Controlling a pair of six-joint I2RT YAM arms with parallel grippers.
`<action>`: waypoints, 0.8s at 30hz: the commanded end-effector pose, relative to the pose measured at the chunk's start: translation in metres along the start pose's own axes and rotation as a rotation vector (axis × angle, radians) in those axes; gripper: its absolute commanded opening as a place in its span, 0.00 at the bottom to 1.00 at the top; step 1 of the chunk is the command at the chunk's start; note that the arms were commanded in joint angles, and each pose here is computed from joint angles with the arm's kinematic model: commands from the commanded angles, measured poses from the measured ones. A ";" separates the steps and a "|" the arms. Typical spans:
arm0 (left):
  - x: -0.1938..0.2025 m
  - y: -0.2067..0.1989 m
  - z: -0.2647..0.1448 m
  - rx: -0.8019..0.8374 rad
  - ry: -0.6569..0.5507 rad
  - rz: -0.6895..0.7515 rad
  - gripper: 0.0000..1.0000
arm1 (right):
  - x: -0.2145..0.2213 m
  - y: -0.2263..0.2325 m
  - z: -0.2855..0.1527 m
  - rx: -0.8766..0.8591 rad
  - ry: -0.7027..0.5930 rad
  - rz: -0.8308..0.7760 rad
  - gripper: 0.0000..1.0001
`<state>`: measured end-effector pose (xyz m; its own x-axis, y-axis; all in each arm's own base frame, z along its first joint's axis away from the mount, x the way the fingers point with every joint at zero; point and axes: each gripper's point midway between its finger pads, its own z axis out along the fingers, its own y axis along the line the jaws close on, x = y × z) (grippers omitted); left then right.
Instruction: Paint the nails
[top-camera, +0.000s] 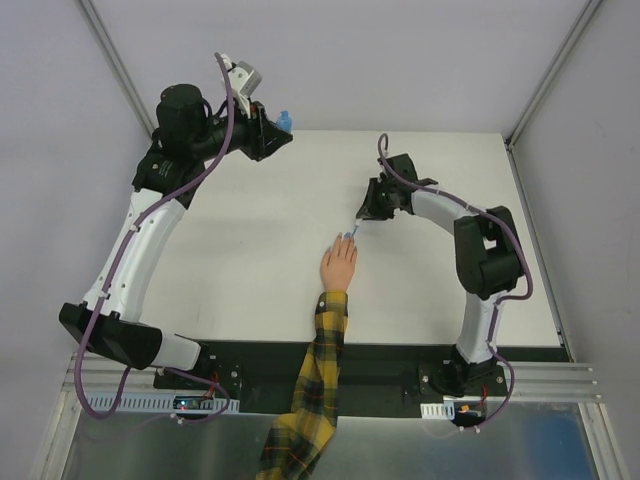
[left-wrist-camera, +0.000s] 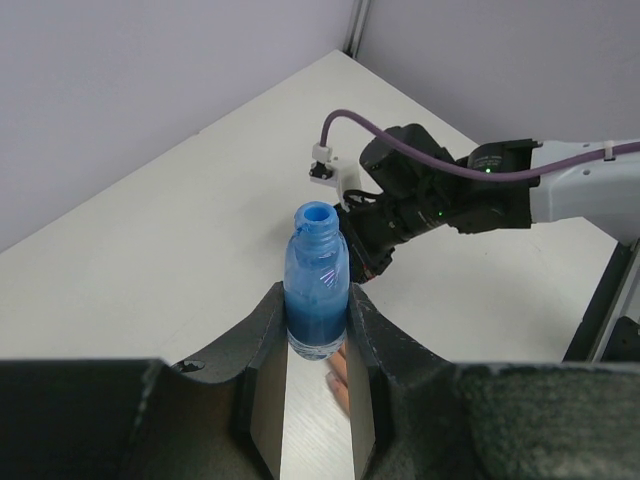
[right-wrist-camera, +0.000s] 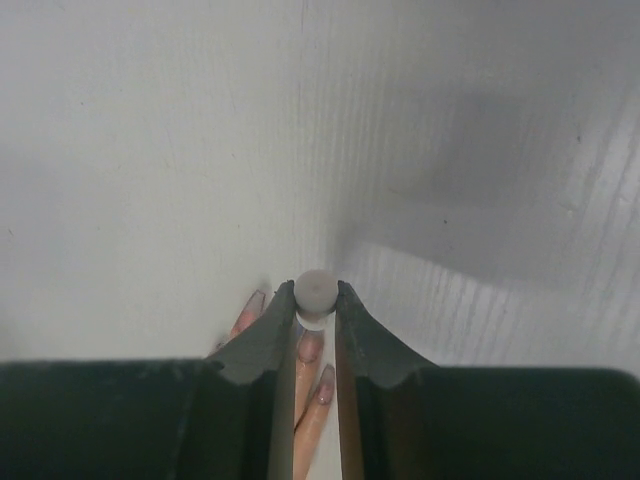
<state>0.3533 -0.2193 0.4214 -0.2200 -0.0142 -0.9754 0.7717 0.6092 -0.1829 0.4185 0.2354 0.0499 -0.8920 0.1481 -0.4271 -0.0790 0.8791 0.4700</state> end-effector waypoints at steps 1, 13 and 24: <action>-0.017 -0.013 -0.016 0.011 -0.065 0.006 0.00 | -0.033 0.019 -0.059 -0.003 -0.126 -0.046 0.01; 0.007 -0.043 -0.036 0.084 -0.037 -0.085 0.00 | -0.064 0.090 -0.214 -0.141 -0.282 -0.223 0.00; 0.042 -0.103 -0.027 0.355 0.041 0.039 0.00 | -0.042 0.200 -0.340 -0.528 -0.303 -0.416 0.00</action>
<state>0.2749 -0.2428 0.3909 -0.3162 0.0094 -0.9487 0.8541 0.4380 -0.2803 0.3468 0.2364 0.3640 -0.6444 0.0749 -0.7611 -0.4988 0.7132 0.4925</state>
